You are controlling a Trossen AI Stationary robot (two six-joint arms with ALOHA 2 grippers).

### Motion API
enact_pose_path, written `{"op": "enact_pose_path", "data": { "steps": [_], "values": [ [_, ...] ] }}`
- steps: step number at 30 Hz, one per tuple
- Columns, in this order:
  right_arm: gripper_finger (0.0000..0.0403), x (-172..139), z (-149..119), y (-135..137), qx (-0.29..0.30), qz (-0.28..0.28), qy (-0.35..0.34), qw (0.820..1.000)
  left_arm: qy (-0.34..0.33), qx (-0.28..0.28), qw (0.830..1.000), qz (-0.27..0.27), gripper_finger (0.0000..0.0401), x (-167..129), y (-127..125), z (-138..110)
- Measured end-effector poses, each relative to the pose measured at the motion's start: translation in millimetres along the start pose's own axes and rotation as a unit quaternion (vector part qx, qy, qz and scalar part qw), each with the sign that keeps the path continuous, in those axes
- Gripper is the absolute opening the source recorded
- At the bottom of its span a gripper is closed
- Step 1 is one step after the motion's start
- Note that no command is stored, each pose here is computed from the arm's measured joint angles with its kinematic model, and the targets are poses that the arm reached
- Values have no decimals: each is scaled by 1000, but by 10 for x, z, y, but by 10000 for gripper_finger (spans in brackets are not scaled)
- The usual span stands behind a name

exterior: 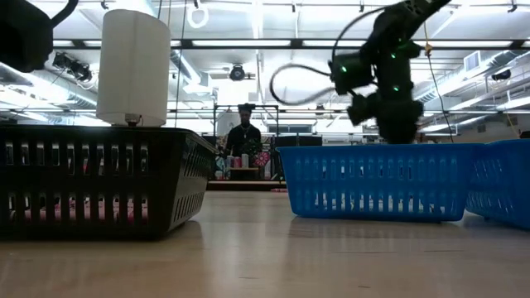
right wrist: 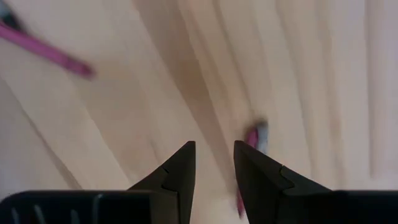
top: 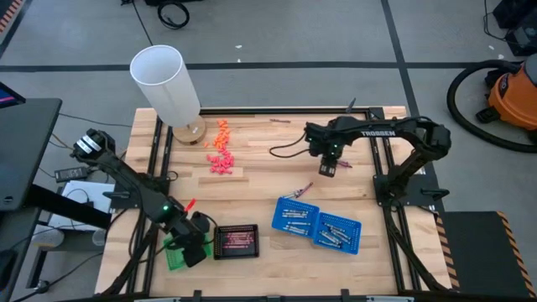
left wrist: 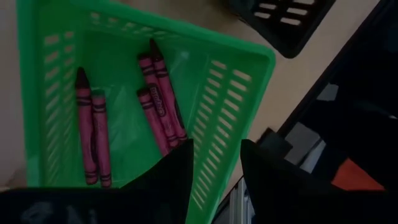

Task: Sort crayons
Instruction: Put the red crayon into the green bin

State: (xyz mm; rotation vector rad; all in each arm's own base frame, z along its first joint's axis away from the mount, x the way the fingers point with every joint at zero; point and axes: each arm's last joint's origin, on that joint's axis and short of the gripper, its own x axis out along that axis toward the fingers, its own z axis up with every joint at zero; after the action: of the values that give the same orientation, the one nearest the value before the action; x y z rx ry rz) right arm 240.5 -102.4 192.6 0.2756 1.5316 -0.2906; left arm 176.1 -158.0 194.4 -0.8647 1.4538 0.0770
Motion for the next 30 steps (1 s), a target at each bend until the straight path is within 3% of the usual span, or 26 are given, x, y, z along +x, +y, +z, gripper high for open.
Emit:
{"op": "enact_pose_path", "data": {
  "steps": [3,6,8,13,20,24,30],
  "values": [
    [117,85,-110,-35,12,-1,39,999,-3,4,1000,0,142,-4,4,16],
    [117,111,-121,43,-15,72,37,997,-5,11,1000,1,142,-9,10,39],
    [117,118,-120,167,-61,96,32,993,-7,16,1000,1,142,-13,14,57],
    [117,151,-76,466,-196,96,-12,976,-12,18,1000,0,142,-25,25,105],
    [117,237,10,764,-341,69,-113,931,-15,14,1000,0,142,-31,30,128],
    [116,283,37,837,-359,54,-153,919,-13,14,1000,-1,142,-29,28,122],
    [113,425,-20,830,-359,50,-168,917,-10,14,1000,-1,142,-29,27,118]
  ]
}}
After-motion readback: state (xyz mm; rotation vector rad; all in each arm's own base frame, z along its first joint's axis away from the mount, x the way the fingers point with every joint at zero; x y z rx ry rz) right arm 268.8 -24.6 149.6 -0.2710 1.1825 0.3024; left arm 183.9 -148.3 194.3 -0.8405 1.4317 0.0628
